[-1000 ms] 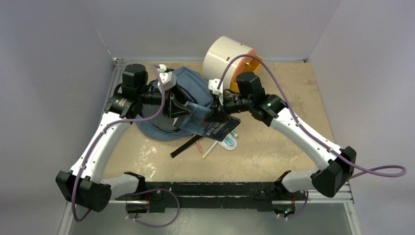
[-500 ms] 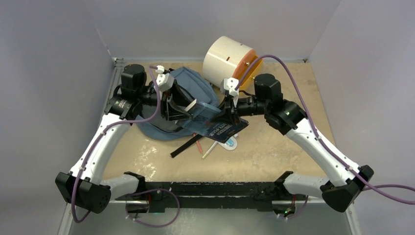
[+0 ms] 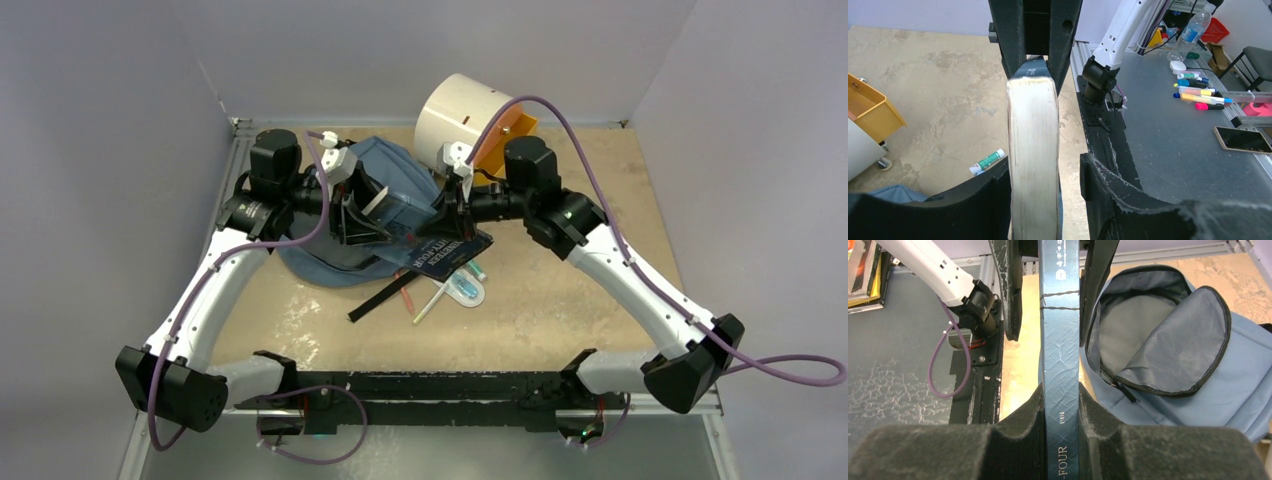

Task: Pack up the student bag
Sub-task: Pick up the book from the center of the board.

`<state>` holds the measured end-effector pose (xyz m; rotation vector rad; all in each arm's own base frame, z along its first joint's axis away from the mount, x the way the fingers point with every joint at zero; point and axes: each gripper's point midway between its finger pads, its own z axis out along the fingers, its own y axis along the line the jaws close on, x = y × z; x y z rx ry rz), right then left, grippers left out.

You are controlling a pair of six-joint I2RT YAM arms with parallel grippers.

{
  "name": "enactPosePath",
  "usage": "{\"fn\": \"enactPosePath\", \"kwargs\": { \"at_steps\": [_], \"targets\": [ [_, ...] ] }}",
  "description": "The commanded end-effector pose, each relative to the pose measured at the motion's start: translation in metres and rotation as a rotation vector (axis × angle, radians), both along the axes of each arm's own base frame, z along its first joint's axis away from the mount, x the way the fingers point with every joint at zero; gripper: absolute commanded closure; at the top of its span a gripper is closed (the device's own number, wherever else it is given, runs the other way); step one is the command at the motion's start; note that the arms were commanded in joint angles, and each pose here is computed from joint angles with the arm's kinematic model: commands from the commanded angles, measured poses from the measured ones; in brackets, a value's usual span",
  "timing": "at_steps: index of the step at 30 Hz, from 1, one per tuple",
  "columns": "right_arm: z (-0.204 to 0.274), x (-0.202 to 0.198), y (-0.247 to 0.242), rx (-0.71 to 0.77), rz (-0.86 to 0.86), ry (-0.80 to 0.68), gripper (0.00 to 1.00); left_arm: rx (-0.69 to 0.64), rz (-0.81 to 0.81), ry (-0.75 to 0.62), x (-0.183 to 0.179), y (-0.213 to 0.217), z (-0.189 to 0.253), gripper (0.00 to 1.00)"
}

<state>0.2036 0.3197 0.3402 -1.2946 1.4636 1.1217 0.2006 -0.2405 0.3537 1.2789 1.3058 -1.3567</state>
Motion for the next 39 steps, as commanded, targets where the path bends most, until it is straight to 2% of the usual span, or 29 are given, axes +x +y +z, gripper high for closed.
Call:
{"fn": "enactPosePath", "kwargs": {
  "at_steps": [1, 5, 10, 16, 25, 28, 35, 36, 39],
  "targets": [
    [0.073, -0.005, 0.005, 0.171, 0.048, -0.160, 1.00, -0.014, -0.020, -0.022, -0.001, 0.000, 0.002, 0.53],
    [0.075, -0.003, 0.007, 0.172, 0.051, -0.161, 1.00, -0.009, -0.018, -0.011, 0.000, 0.000, 0.000, 0.55],
    [0.071, -0.001, 0.008, 0.146, 0.058, -0.152, 1.00, -0.007, -0.027, -0.007, -0.001, -0.002, -0.001, 0.68],
    [0.060, 0.003, 0.007, 0.072, 0.064, -0.139, 1.00, 0.003, -0.039, 0.006, -0.002, -0.005, -0.005, 0.68],
    [0.053, 0.013, 0.007, -0.007, 0.049, -0.133, 1.00, 0.085, -0.030, 0.036, 0.001, -0.022, -0.024, 0.70],
    [0.049, 0.017, 0.008, -0.029, 0.045, -0.123, 1.00, 0.092, -0.032, 0.037, 0.001, -0.024, -0.026, 0.75],
    [0.041, 0.021, 0.007, -0.053, 0.025, -0.115, 1.00, 0.100, -0.018, 0.035, 0.004, -0.024, -0.028, 1.00],
    [0.042, 0.023, 0.007, -0.052, 0.012, -0.118, 0.98, 0.101, -0.013, 0.038, 0.005, -0.024, -0.028, 1.00],
    [0.040, 0.028, 0.004, -0.047, -0.040, -0.113, 0.72, 0.131, 0.066, 0.058, 0.018, -0.024, -0.034, 1.00]
  ]
}}
